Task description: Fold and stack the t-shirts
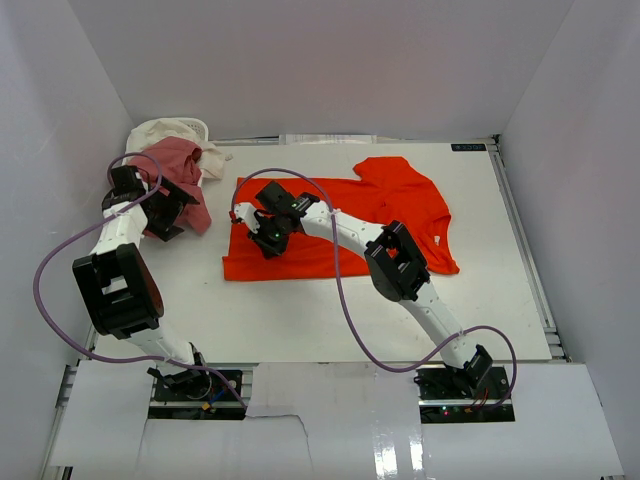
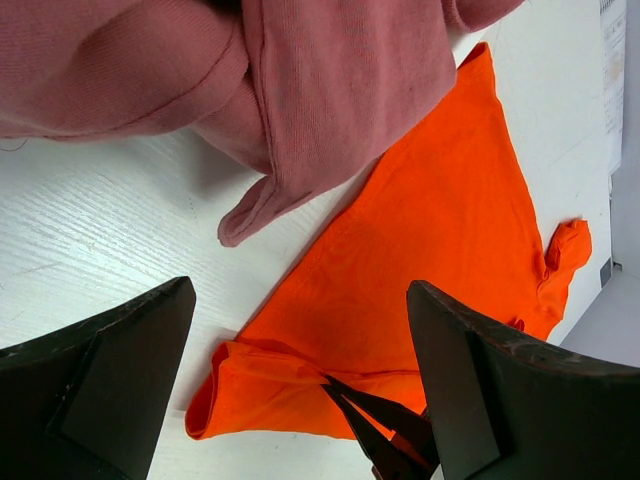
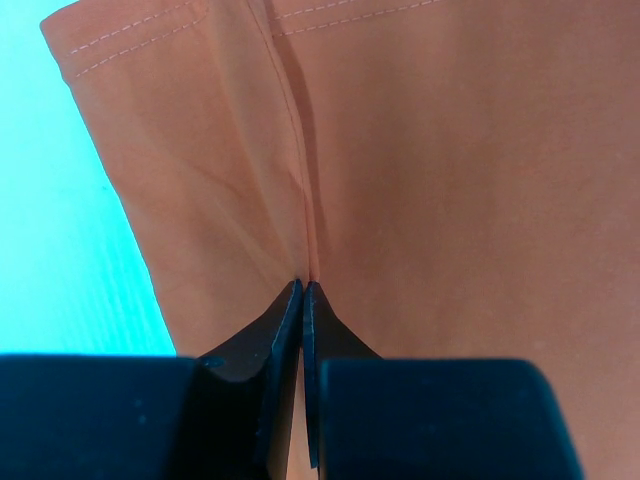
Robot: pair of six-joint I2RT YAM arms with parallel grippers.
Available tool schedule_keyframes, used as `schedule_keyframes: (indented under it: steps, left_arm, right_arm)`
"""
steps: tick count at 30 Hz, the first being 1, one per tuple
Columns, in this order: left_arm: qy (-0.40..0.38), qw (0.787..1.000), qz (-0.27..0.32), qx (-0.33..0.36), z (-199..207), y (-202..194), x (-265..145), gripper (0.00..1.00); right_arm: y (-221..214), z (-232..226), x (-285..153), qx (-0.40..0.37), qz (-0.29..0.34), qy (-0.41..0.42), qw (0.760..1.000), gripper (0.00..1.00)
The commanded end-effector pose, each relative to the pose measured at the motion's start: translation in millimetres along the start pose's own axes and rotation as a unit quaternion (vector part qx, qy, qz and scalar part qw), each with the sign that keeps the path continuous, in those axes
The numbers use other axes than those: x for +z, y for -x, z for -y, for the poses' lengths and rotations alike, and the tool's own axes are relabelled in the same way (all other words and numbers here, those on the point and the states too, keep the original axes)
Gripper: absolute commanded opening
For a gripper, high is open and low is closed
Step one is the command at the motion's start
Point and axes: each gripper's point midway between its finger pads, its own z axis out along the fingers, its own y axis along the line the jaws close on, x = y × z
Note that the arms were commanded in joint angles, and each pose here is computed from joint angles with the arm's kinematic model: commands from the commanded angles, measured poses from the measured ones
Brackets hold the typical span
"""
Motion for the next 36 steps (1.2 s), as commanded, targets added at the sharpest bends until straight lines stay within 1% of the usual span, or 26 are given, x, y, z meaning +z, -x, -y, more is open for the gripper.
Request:
schedule_keyframes:
  steps: [1, 15, 25, 30, 34, 36]
  left_arm:
    - [-0.030, 0.999, 0.025, 0.021, 17, 6, -19, 0.98]
    - [-0.033, 0.999, 0.025, 0.023, 19, 6, -20, 0.98]
    - [-0.036, 0.999, 0.024, 0.024, 20, 6, -19, 0.98]
    - [-0.037, 0.999, 0.023, 0.024, 19, 5, -18, 0.98]
    - [-0.038, 0.999, 0.023, 0.025, 20, 6, -19, 0.98]
    - [-0.037, 0.999, 0.024, 0.025, 20, 6, -18, 0.98]
  right_arm:
    - [38, 9, -25, -0.022, 0.045, -0.031, 0.998, 0.08]
    - [48, 20, -39, -0.019, 0.059, -0.052, 0.997, 0.08]
    - [62, 26, -58, -0.022, 0.079, -0.070, 0.994, 0.09]
    - [58, 28, -53, -0.021, 0.075, -0.074, 0.994, 0.09]
    - [46, 31, -43, -0.011, 0.063, -0.071, 0.995, 0.09]
    - [42, 30, -39, -0.007, 0.058, -0.068, 0.996, 0.11]
